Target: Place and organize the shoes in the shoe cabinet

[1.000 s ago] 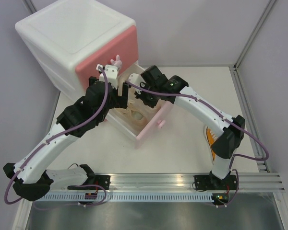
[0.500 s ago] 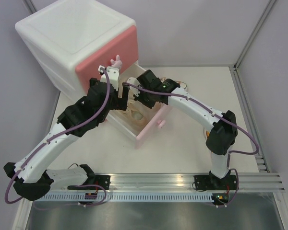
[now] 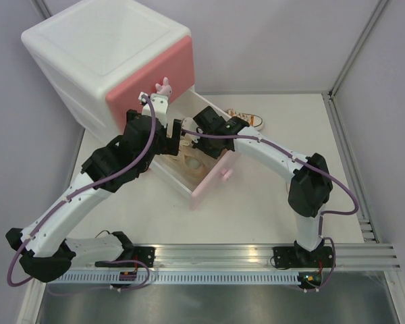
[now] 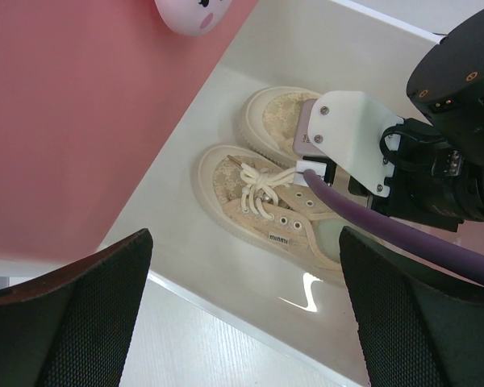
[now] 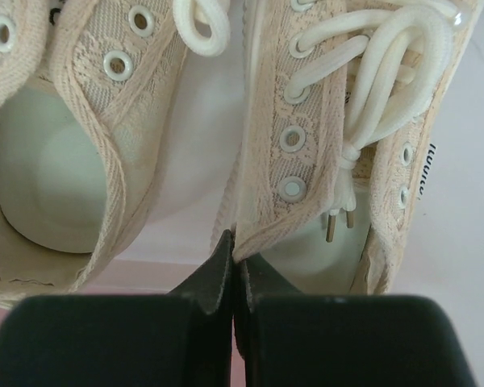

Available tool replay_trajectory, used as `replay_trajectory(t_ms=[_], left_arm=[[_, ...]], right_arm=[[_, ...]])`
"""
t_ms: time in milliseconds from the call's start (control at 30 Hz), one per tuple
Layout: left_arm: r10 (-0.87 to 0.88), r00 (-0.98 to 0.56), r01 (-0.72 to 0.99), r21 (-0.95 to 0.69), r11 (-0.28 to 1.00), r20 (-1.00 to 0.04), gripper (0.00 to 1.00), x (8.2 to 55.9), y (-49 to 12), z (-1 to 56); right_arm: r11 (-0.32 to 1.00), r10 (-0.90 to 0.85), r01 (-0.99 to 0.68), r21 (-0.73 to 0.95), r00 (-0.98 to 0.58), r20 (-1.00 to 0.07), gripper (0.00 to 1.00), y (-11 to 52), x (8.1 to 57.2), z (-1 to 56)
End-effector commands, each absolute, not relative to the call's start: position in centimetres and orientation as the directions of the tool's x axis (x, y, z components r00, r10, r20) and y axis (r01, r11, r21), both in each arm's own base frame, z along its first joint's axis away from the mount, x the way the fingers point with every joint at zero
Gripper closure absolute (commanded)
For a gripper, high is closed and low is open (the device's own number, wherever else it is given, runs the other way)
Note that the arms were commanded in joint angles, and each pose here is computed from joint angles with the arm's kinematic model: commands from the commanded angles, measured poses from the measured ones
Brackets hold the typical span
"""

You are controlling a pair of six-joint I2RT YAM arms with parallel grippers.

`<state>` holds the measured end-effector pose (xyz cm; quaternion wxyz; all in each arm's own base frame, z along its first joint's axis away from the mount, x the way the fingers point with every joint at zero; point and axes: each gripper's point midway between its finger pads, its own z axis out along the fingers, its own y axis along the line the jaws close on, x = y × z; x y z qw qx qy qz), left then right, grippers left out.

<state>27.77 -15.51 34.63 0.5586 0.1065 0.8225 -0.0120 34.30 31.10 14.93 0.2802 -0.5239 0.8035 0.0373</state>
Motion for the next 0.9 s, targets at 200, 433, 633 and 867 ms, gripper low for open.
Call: replay_trajectory(t_ms=[200, 433, 633, 867], left_arm=[[0.173, -0.333, 0.182, 0.117, 0.976, -0.927, 0.00, 28.1, -15.4, 35.1], [0.172, -0.333, 0.180, 0.116, 0.977, -0.927, 0.00, 28.1, -15.4, 35.1], [0.165, -0.332, 0.180, 0.110, 0.978, -0.929, 0.00, 28.0, -15.4, 35.2], [0.162, -0.330, 0.182, 0.106, 0.978, -0.930, 0.00, 28.0, -15.4, 35.3]], right_arm=[[0.509, -0.759, -0.807, -0.299, -0.257, -0.599, 0.99, 33.2, 37.3, 17.5], [0.546, -0.734, -0.775, -0.319, -0.259, -0.628, 0.99, 33.8, 38.5, 18.1], [0.551, -0.732, -0.777, -0.305, -0.274, -0.624, 0.99, 33.9, 38.5, 17.0], [0.556, -0.726, -0.774, -0.302, -0.276, -0.630, 0.94, 34.1, 38.7, 16.6]])
